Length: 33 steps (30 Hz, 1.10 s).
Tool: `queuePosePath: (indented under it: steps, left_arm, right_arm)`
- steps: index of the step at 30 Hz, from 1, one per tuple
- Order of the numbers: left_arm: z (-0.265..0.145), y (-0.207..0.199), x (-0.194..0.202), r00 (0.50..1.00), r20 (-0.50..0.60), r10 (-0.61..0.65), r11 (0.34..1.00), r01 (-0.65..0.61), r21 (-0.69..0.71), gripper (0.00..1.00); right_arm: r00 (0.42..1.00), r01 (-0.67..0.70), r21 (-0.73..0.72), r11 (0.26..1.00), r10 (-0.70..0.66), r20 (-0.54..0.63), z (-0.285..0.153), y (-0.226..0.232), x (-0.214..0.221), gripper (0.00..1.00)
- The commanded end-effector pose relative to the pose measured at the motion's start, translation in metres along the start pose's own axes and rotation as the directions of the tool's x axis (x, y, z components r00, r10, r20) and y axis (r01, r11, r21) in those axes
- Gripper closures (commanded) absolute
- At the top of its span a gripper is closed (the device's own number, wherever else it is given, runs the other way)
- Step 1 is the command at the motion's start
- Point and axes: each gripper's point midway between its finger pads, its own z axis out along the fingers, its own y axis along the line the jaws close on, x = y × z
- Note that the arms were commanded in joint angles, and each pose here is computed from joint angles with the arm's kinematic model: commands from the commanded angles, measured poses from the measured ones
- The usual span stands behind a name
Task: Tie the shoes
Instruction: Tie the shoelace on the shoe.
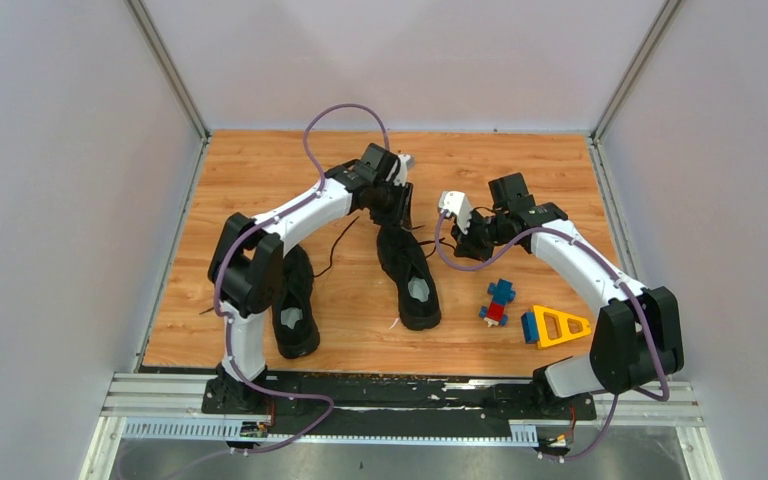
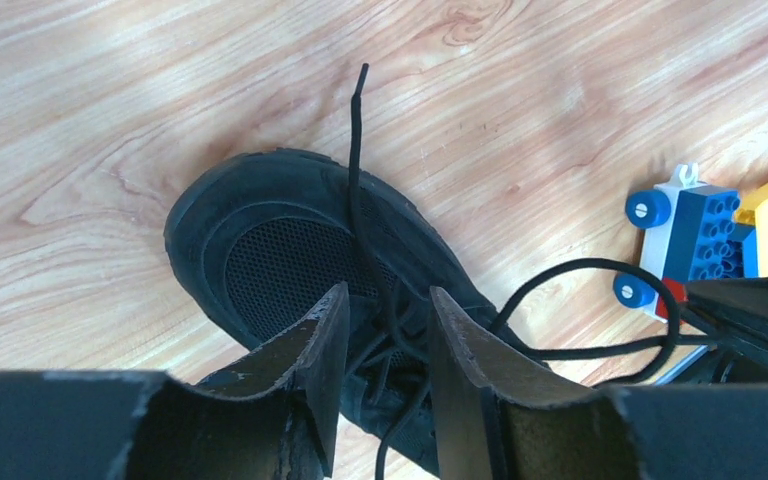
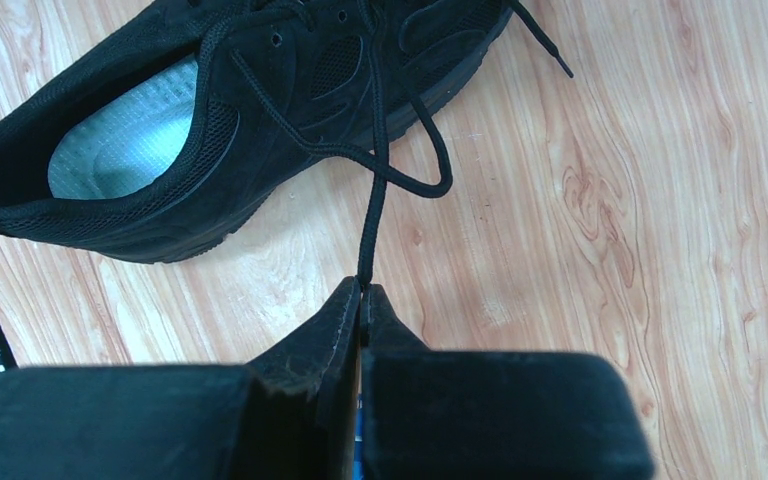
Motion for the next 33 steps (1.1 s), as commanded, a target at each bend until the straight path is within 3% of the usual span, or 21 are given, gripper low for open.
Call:
queuePosePath:
  steps: [1,7,14,21,26,33]
  left_arm:
    - [0.007,-0.009,-0.007,1.0,0.009,0.028,0.999,-0.028,0.033,0.58]
    - [0.012,-0.01,0.005,0.998,-0.026,0.065,0.998,-0.064,0.021,0.64]
    - [-0.013,-0.011,-0.016,0.988,0.034,0.152,0.988,-0.152,-0.012,1.0]
    - [-0.093,0.04,-0.038,0.979,0.132,0.153,0.981,-0.134,-0.142,1.0]
    - [-0.114,0.083,0.012,0.994,0.043,0.101,0.976,-0.091,-0.198,1.0]
    - [-0.124,0.11,0.092,0.994,-0.107,0.011,0.973,-0.035,-0.23,1.0]
  right_arm:
    - [0.999,0.019,0.025,1.0,-0.02,0.036,-0.005,-0.002,-0.012,1.0]
    - [0.999,0.02,0.025,0.999,-0.021,0.039,-0.005,-0.003,-0.013,1.0]
    - [1.0,0.012,0.046,0.999,-0.012,0.012,-0.004,-0.006,-0.005,1.0]
    - [0.997,-0.08,0.097,0.992,0.079,0.013,-0.008,-0.031,0.009,1.0]
    - [0.977,-0.212,0.163,0.964,0.209,0.03,-0.022,-0.059,0.027,1.0]
    - [0.938,-0.325,0.297,0.898,0.345,-0.017,-0.042,-0.078,0.068,1.0]
